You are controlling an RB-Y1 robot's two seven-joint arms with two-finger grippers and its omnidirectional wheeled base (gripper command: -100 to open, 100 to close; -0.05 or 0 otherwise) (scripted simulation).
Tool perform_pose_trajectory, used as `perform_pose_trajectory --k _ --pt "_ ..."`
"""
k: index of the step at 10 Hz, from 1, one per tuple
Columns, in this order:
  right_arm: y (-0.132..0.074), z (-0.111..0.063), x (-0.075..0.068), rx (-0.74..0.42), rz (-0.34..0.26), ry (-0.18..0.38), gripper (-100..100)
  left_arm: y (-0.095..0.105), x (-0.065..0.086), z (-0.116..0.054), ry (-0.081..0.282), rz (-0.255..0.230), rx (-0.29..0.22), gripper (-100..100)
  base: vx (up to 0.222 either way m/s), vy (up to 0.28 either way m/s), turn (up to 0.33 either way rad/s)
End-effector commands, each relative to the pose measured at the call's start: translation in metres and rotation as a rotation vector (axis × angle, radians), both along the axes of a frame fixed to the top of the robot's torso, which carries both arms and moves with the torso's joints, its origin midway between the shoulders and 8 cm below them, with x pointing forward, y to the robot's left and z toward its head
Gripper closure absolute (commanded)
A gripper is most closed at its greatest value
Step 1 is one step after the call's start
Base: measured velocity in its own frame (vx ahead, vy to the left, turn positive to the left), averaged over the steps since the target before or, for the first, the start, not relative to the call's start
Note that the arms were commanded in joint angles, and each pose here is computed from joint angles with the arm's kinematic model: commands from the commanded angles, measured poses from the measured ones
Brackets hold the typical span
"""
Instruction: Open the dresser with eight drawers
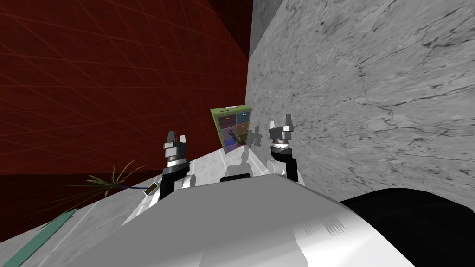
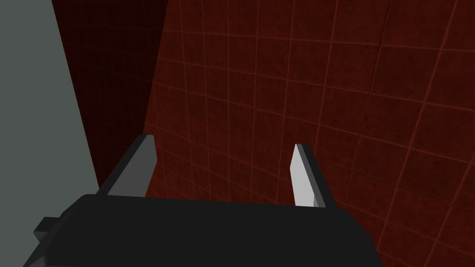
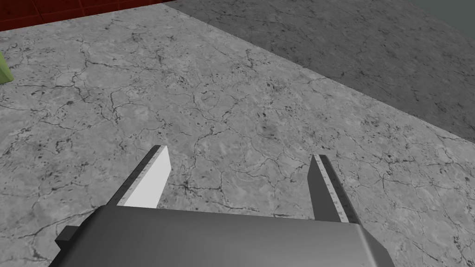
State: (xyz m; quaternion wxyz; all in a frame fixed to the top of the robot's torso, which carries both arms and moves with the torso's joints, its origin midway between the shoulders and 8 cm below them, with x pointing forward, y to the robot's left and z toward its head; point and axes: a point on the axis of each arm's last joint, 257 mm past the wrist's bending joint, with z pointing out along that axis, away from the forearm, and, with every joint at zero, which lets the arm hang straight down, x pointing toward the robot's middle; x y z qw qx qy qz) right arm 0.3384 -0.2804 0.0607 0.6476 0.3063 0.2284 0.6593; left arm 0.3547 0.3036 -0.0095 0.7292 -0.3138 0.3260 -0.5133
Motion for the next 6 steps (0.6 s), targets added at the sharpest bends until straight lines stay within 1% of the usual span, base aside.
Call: perform_pose_trajectory --k 1,6 --pt "0.0000 0.0000 0.0000 0.000 0.000 0.000 0 0.0000 0.0000 0.0000 0.000 0.000 0.000 0 0.000 0.000 0.000" --pt "0.0000 0.0001 -0.0001 0.000 0.000 0.000 0 0.0000 0.0000 0.0001 0.000 0.000 0.000 0 0.000 0.000 0.000"
